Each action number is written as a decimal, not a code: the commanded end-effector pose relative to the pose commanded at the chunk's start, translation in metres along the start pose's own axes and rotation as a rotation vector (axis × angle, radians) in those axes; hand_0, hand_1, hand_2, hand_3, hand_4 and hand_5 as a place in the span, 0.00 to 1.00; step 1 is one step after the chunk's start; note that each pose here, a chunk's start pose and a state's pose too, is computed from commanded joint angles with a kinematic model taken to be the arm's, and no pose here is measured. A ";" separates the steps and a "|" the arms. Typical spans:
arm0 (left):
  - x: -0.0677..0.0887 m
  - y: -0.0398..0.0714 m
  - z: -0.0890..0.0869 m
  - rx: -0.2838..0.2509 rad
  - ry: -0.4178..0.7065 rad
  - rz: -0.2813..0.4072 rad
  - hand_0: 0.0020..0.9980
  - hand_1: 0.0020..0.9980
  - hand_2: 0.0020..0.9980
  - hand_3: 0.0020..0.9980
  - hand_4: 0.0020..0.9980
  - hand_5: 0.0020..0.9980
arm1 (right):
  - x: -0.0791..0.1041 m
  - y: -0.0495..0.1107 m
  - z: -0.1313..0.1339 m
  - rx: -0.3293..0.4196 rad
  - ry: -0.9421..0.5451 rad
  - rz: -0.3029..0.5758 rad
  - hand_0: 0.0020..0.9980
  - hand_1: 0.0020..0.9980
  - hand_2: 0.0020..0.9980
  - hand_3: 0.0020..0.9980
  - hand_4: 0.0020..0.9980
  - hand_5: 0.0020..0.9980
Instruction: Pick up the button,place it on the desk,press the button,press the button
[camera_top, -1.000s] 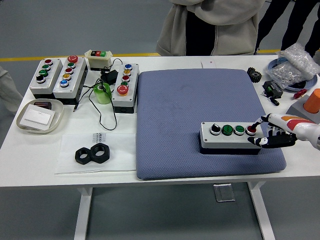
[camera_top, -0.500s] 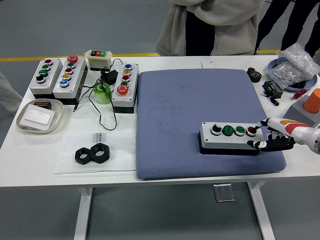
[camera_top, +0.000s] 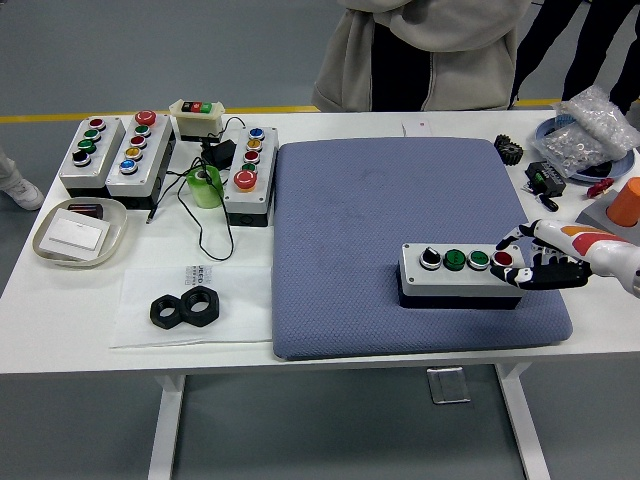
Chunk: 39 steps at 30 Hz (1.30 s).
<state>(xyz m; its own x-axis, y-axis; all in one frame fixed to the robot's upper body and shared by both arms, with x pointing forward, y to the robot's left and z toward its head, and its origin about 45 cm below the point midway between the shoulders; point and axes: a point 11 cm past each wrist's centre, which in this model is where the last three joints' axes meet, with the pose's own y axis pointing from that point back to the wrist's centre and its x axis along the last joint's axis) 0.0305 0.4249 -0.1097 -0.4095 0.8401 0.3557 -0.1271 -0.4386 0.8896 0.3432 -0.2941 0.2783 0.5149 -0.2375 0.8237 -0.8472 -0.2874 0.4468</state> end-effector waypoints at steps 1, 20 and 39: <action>0.000 0.000 0.000 0.000 0.000 0.000 0.72 0.83 0.89 0.83 0.64 1.00 | -0.001 0.000 -0.002 0.004 0.001 -0.003 0.25 0.16 0.27 0.77 0.72 0.71; -0.002 0.000 0.004 -0.009 0.011 -0.005 0.71 0.83 0.89 0.83 0.64 1.00 | -0.011 -0.018 -0.014 0.026 0.002 -0.042 0.25 0.16 0.27 0.77 0.72 0.71; -0.003 0.000 0.005 -0.009 0.010 -0.007 0.71 0.83 0.89 0.83 0.64 1.00 | -0.031 -0.023 -0.004 -0.013 0.013 -0.116 0.25 0.16 0.27 0.78 0.72 0.71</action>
<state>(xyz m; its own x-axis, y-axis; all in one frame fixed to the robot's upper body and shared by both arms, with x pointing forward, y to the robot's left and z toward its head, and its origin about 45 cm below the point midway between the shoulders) 0.0364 0.4236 -0.1095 -0.4178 0.8397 0.3468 -0.1376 -0.4359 0.8894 0.3462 -0.2767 0.2441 0.6077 -0.1910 0.7708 -0.7838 -0.3001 0.5436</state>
